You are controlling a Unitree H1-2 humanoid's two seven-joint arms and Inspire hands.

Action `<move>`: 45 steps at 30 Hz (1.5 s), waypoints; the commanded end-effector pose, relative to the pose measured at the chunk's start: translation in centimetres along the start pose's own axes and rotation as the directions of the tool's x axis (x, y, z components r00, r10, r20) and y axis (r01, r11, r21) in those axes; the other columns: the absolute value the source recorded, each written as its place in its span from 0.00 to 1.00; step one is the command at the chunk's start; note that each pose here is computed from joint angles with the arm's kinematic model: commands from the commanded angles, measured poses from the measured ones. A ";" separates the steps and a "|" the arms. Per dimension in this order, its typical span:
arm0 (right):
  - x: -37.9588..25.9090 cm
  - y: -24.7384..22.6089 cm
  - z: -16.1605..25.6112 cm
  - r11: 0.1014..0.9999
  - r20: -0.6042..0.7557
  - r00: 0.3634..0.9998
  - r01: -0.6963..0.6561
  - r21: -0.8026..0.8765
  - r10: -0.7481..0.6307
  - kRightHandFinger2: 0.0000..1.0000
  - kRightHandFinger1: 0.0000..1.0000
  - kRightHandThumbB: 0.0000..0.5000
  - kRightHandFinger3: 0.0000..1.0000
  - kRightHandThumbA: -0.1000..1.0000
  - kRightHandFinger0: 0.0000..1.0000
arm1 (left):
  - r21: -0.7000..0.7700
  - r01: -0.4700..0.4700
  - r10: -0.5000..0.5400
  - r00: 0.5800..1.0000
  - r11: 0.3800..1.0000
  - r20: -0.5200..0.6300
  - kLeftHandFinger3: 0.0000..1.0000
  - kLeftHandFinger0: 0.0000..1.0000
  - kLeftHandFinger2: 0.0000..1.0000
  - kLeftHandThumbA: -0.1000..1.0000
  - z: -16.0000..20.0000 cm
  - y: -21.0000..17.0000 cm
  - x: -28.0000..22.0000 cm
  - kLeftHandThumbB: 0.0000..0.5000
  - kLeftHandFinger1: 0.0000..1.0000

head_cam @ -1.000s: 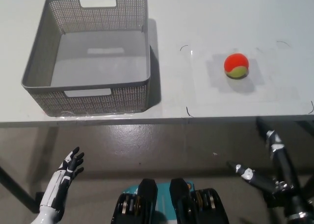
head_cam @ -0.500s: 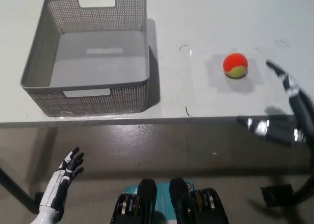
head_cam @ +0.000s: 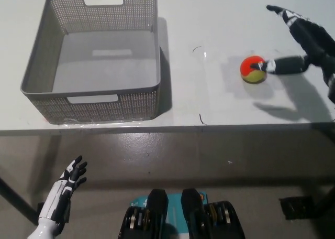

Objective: Use the right hand to pick up a tennis ball and put it into a container on the left side

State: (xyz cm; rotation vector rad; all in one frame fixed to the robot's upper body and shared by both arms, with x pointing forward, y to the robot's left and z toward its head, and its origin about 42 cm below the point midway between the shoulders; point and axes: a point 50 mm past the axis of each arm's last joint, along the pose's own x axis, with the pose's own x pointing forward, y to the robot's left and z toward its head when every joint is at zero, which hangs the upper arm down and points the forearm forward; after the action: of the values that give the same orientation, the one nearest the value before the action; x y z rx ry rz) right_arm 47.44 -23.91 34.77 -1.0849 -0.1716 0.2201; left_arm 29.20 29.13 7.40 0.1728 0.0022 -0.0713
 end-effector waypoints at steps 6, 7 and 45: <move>5.7 -3.9 1.7 0.997 -0.117 0.991 -0.069 -0.036 0.064 1.00 1.00 0.94 1.00 1.00 1.00 | 0.033 0.018 -0.020 0.998 0.999 0.061 1.00 1.00 1.00 0.95 1.1 0.8 0.9 0.43 1.00; 6.0 -3.9 1.8 0.997 -0.121 0.990 -0.072 -0.032 0.068 1.00 1.00 0.95 1.00 1.00 1.00 | 0.031 0.018 -0.020 0.998 0.999 0.061 1.00 1.00 1.00 0.95 1.2 0.8 0.9 0.44 1.00; 12.3 0.7 -1.9 0.948 -0.303 0.898 -0.302 0.099 0.318 1.00 1.00 0.98 1.00 1.00 1.00 | 0.067 0.033 -0.035 0.999 0.997 0.042 1.00 1.00 1.00 0.86 1.7 0.9 1.6 0.51 1.00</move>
State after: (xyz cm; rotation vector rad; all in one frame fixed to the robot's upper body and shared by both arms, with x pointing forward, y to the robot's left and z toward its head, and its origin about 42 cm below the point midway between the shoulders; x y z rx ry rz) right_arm 58.50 -23.16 28.40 -1.0393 0.4416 0.3520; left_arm 30.18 29.42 7.91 0.2084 -0.0021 -0.0850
